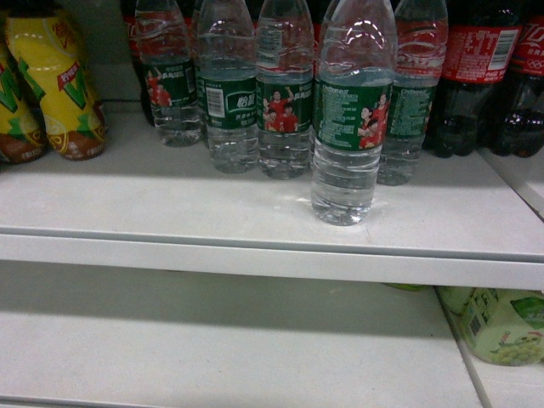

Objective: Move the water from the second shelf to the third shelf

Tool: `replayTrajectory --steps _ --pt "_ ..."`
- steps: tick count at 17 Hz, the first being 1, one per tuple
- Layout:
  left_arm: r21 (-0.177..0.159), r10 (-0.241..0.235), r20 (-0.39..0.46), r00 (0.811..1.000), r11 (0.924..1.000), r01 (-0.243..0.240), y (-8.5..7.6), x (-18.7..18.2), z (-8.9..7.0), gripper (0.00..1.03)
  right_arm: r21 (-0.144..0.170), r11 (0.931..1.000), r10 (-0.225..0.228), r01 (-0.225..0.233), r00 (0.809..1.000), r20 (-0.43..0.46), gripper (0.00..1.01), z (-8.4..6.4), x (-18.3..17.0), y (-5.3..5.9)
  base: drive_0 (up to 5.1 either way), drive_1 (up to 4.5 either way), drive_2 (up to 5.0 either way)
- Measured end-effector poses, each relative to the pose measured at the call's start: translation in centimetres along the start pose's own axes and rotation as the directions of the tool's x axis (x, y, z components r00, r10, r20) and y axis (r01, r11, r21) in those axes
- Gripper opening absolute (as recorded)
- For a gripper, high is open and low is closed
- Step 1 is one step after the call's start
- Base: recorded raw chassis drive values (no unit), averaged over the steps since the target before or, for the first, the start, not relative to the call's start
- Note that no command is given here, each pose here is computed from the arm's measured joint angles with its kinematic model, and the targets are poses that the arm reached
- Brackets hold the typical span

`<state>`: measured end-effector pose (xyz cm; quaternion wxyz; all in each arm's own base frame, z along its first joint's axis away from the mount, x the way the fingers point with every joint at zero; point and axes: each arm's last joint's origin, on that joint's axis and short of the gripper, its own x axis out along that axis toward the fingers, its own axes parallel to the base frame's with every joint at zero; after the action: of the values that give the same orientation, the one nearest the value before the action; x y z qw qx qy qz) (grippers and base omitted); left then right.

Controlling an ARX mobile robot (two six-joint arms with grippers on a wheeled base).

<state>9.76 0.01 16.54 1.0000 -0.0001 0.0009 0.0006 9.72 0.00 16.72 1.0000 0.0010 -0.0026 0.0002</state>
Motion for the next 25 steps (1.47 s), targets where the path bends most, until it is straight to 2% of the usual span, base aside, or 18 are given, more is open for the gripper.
replayTrajectory --steps 14,15,16,17,19,23,24,25 --pt "0.0 0.0 0.0 1.0 1.0 0.0 0.0 0.0 0.0 0.98 0.0 1.0 0.0 0.0 1.0 0.0 0.98 0.0 0.0 0.0 0.0 0.0 0.0" --pt "0.0 0.0 0.0 1.0 1.0 0.0 0.0 0.0 0.0 0.98 0.009 0.9999 -0.008 0.008 1.0 -0.024 0.98 -0.1 0.0 0.0 0.0 0.0 0.0" --pt "0.0 0.0 0.0 1.0 1.0 0.0 0.0 0.0 0.0 0.98 0.067 0.9974 -0.017 0.026 0.991 -0.131 0.98 -0.4 0.1 -0.1 0.0 0.0 0.0" --pt "0.0 0.0 0.0 1.0 1.0 0.0 0.0 0.0 0.0 0.98 0.115 0.9929 -0.017 0.034 0.99 -0.138 0.98 0.2 0.5 -0.3 0.0 0.0 0.0" --pt "0.0 0.0 0.0 1.0 1.0 0.0 0.0 0.0 0.0 0.98 0.137 0.9904 -0.016 0.022 0.999 -0.044 0.98 3.2 1.2 -1.0 0.0 0.0 0.0" --pt "0.0 0.0 0.0 1.0 1.0 0.0 0.0 0.0 0.0 0.98 0.132 0.9911 0.013 -0.017 1.0 0.027 0.98 7.7 4.5 -2.4 0.0 0.0 0.0" --pt "0.0 0.0 0.0 1.0 1.0 0.0 0.0 0.0 0.0 0.98 0.126 0.9913 0.03 -0.036 0.998 0.047 0.98 8.8 5.3 -2.3 0.0 0.0 0.0" --pt "0.0 0.0 0.0 1.0 1.0 0.0 0.0 0.0 0.0 0.98 0.125 0.9901 0.058 -0.064 0.997 0.052 0.98 9.0 5.8 -1.9 0.0 0.0 0.0"
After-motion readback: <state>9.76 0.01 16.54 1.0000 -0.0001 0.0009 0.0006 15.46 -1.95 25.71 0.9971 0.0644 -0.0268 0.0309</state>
